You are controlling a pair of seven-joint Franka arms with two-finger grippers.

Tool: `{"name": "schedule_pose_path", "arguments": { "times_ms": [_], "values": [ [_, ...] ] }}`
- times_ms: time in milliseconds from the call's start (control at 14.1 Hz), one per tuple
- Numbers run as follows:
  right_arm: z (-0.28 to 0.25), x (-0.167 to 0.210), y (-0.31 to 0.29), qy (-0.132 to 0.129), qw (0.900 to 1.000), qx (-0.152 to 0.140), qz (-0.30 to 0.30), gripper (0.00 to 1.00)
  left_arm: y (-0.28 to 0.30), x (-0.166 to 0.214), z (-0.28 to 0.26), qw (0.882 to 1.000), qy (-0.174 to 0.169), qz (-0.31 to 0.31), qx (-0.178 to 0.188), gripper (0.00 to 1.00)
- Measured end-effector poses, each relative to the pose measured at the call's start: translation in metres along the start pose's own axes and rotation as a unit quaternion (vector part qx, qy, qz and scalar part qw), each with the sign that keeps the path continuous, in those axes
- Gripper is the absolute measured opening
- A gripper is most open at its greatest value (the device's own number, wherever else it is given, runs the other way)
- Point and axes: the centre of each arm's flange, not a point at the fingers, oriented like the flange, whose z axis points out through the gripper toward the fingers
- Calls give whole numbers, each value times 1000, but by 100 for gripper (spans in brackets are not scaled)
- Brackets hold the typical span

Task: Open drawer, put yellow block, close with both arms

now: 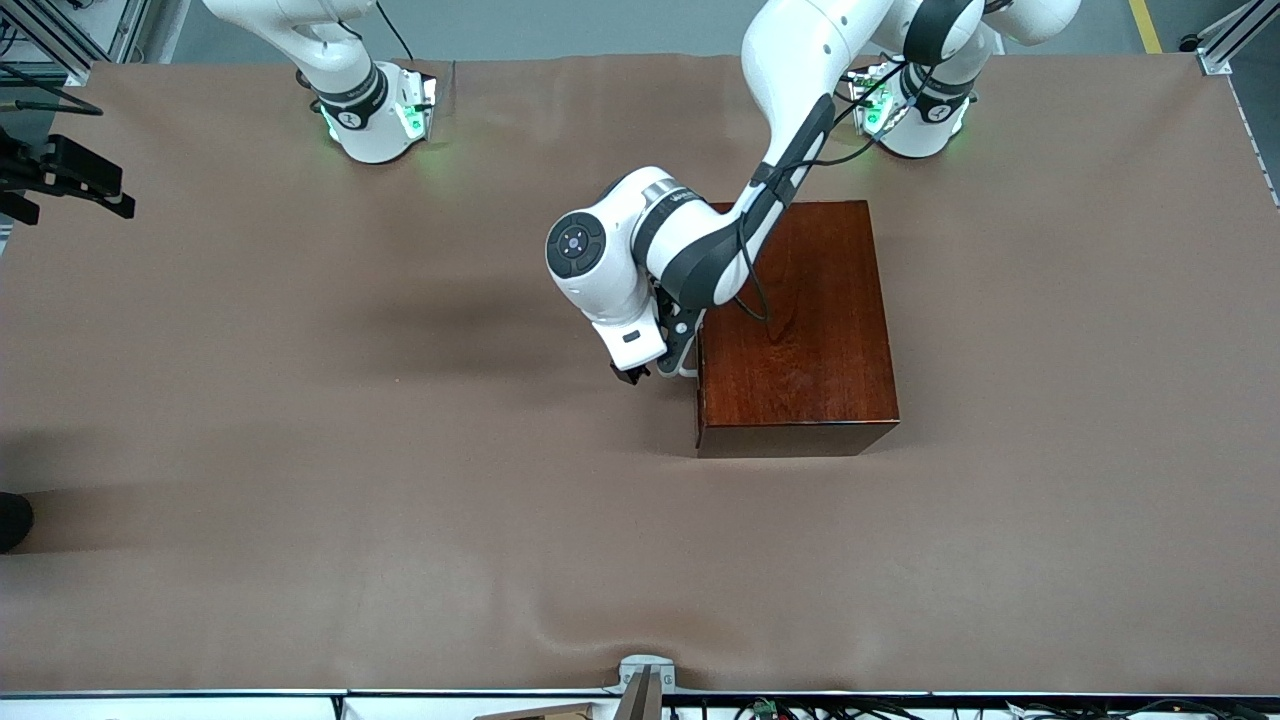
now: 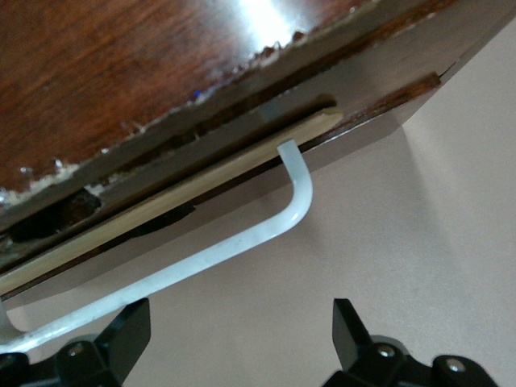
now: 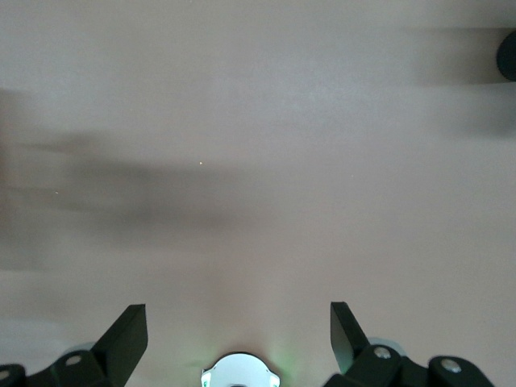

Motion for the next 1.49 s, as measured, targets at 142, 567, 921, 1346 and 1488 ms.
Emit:
{"name": "schedule_pose_path", "arguments": {
  "times_ms": [142, 567, 921, 1346, 1488],
  "values": [
    [0, 0, 0, 0, 1000, 0, 0, 100, 0, 0, -2, 1000, -1, 0, -2, 100],
    [0, 0, -1, 0, 1000, 0, -1, 100, -26, 86, -195, 990, -47, 41, -126, 100],
    [0, 0, -4, 0, 1000, 0, -4, 100, -64, 284, -272, 973, -31, 170, -151, 100],
    [0, 0, -4, 0, 1000, 0, -4, 100, -111, 439, -249, 937, -53, 330, -98, 100],
    [0, 0, -4, 0, 1000, 0, -4, 100, -142, 473, -244, 922, -61, 371, -94, 100]
  ]
}}
